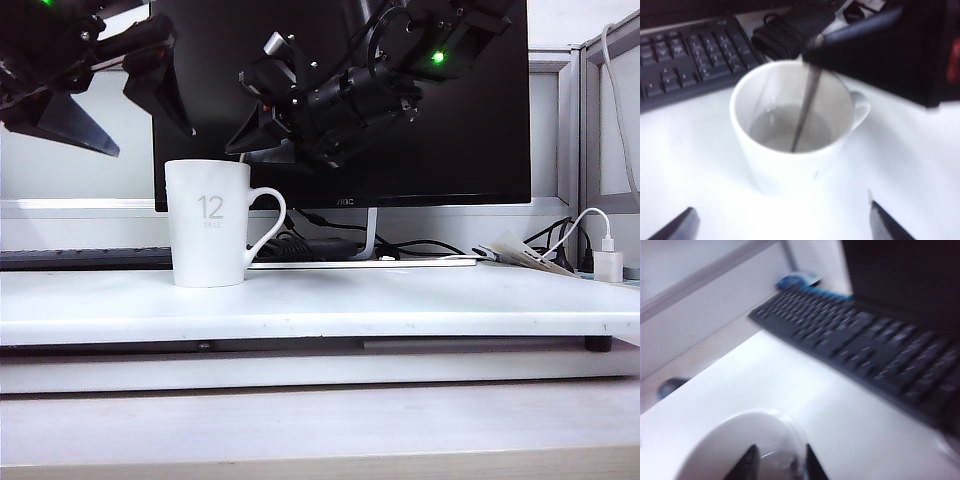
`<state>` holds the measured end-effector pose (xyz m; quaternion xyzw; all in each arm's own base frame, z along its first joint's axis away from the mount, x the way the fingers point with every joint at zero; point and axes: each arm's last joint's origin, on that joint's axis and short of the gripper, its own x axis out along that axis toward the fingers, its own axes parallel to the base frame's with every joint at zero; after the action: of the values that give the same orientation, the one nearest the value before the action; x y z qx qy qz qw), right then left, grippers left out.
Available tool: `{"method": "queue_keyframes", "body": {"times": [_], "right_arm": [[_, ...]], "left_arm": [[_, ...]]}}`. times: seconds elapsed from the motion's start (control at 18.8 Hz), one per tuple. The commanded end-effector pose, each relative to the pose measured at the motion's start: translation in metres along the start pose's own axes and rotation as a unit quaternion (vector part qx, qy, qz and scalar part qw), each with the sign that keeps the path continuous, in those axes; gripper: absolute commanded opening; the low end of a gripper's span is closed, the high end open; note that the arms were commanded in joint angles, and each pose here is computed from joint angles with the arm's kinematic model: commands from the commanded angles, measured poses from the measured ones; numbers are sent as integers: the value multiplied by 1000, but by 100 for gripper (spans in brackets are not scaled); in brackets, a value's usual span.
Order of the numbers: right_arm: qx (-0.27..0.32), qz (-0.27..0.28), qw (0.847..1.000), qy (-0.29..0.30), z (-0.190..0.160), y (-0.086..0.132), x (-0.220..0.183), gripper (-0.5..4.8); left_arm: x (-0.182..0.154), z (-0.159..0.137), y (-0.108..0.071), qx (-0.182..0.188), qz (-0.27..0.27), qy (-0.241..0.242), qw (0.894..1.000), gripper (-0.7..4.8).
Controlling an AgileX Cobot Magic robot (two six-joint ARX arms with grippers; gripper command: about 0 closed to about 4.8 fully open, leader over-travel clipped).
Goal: Pick up a spoon and stir the liquid in the cup.
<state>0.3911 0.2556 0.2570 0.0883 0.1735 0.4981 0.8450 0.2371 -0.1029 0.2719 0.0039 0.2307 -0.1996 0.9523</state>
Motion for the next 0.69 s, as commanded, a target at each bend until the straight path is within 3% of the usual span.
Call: {"method": "queue_keyframes", "body": {"times": [0.05,0.27,0.42,0.69], "right_arm": [[-8,-10,1000,-16,6,1,-1,-6],[-8,3,1000,-13,6,2,-1,-6],[-12,44,999,-10,11,8,-5,-6],[-59,58,996,-37,37,30,-21,-6]], "left_arm": [[-1,0,0,1,-1,8,1000,479],[-1,0,0,1,0,9,1000,479],[-1,0,1,2,4,7,1000,479],[-2,10,0,3,-2,-46,999,479]]}}
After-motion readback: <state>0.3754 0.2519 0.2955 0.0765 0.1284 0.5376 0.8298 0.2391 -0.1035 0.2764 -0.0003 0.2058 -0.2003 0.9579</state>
